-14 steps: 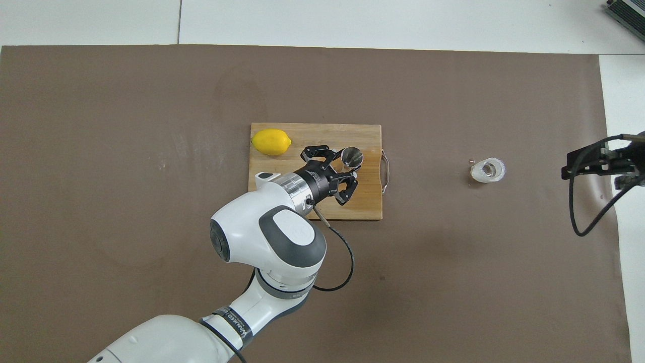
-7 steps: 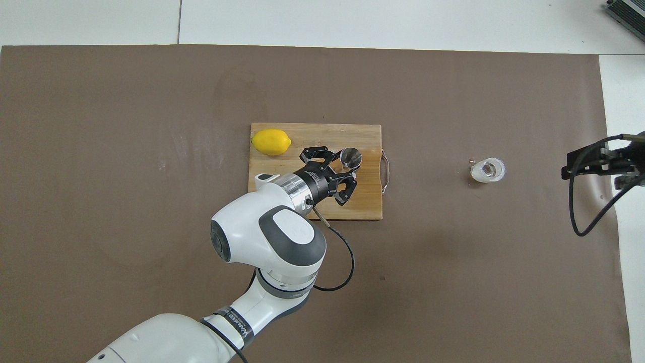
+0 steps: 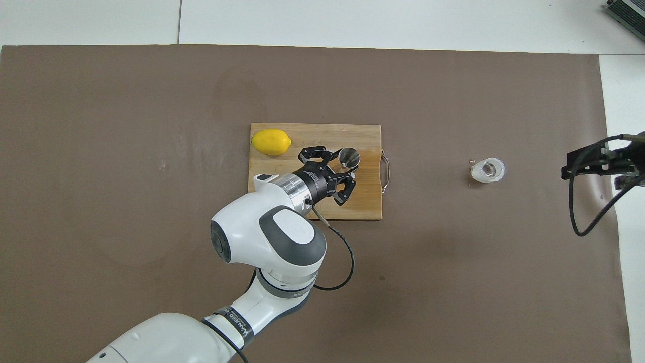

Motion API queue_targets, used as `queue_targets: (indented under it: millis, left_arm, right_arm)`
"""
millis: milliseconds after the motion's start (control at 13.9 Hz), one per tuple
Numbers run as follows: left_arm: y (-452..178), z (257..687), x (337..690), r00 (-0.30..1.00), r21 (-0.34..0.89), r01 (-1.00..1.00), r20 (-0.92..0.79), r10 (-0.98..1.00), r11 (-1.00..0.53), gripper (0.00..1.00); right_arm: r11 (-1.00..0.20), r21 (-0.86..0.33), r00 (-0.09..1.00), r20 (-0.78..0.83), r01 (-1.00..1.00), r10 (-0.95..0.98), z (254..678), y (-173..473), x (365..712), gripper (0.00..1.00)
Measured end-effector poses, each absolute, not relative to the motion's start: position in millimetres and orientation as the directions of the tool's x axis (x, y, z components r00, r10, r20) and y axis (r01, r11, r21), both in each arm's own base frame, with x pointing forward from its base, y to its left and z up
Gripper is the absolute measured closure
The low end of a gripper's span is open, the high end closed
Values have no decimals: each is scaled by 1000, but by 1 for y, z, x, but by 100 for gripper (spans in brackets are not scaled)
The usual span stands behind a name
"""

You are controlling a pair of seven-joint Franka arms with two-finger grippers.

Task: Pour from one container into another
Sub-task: 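Lower the metal cup onto the board beside the lemon with the left gripper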

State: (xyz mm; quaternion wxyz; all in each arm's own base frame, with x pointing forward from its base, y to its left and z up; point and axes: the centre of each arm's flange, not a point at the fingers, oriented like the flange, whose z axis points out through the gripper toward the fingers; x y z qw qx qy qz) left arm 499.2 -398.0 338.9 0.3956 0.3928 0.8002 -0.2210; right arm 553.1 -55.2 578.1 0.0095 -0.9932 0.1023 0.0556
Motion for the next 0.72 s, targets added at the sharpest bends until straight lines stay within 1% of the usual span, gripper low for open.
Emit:
queue_targets:
  millis: [72, 144, 215, 287, 359, 503, 718]
  left_arm:
    - [-398, 339, 499, -378, -43, 804, -807, 454, 594, 44]
    - [-398, 339, 499, -378, -43, 803, -807, 454, 594, 37]
    - [-398, 339, 499, -378, -43, 803, -807, 454, 594, 26]
    - [-398, 339, 499, -378, -42, 803, -807, 454, 594, 19]
    - [-398, 339, 499, -379, -42, 803, -807, 454, 595, 19]
    - [-398, 340, 500, -378, -38, 800, -807, 454, 598, 1]
    - [-404, 351, 497, -367, -25, 797, -815, 449, 604, 0]
  right_arm:
    - [-979, -7, 973, -113, -204, -202, 578, -55, 553, 0]
    - [-979, -7, 973, -113, -204, -202, 578, -55, 553, 0]
    - [-979, -7, 973, -114, -203, -201, 578, -55, 553, 0]
    - [-979, -7, 973, -114, -203, -201, 577, -54, 553, 0]
    - [-980, -8, 974, -114, -199, -197, 577, -54, 553, 0]
    - [-986, -11, 980, -116, -166, -164, 577, -53, 553, 0]
    - [-999, -26, 993, -115, -43, -40, 573, -53, 553, 0]
